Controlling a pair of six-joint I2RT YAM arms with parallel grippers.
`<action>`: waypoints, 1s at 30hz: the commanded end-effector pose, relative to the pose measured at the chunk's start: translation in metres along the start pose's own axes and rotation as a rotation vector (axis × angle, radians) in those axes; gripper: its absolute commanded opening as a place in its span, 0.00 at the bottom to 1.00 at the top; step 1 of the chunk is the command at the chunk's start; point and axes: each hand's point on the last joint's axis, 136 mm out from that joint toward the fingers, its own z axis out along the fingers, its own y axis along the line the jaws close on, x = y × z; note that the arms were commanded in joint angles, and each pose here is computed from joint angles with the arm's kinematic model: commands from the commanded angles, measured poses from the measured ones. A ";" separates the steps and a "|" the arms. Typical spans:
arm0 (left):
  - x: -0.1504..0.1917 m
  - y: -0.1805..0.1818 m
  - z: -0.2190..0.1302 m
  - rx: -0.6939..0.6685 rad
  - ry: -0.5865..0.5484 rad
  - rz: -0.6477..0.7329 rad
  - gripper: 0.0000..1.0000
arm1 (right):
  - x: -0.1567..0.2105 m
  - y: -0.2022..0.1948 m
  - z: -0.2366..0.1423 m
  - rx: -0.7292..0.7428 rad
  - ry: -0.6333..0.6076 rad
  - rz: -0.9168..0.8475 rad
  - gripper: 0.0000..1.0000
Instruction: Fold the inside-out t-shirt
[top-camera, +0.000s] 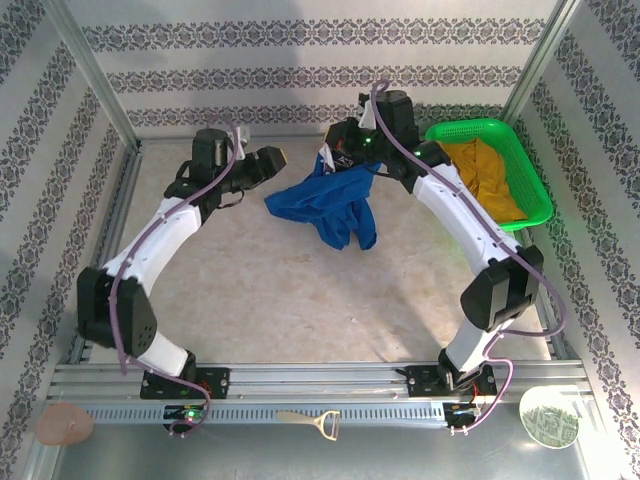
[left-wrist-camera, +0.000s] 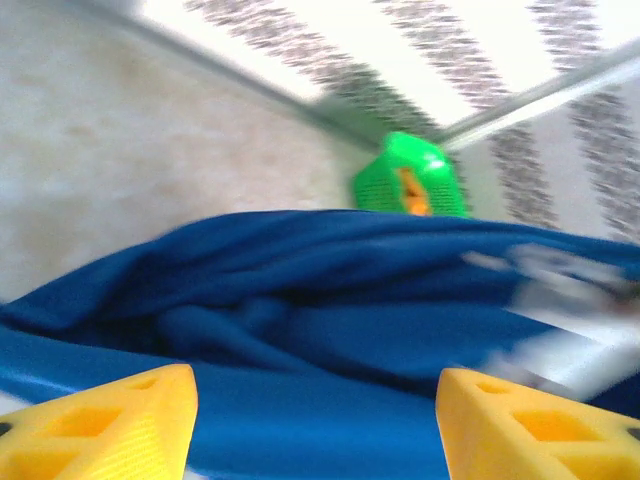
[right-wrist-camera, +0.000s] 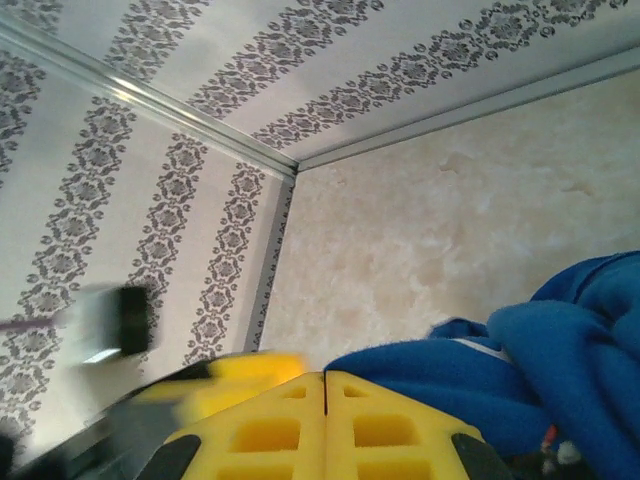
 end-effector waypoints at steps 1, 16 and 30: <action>0.026 -0.065 0.007 0.095 0.024 0.190 0.67 | -0.019 0.014 -0.001 -0.075 -0.061 0.038 0.00; 0.158 0.011 0.102 -0.171 0.161 0.268 0.62 | -0.059 0.047 -0.055 -0.176 -0.224 0.157 0.00; 0.084 -0.030 -0.017 -0.176 0.014 0.458 0.69 | -0.071 0.096 -0.111 -0.309 -0.274 0.124 0.00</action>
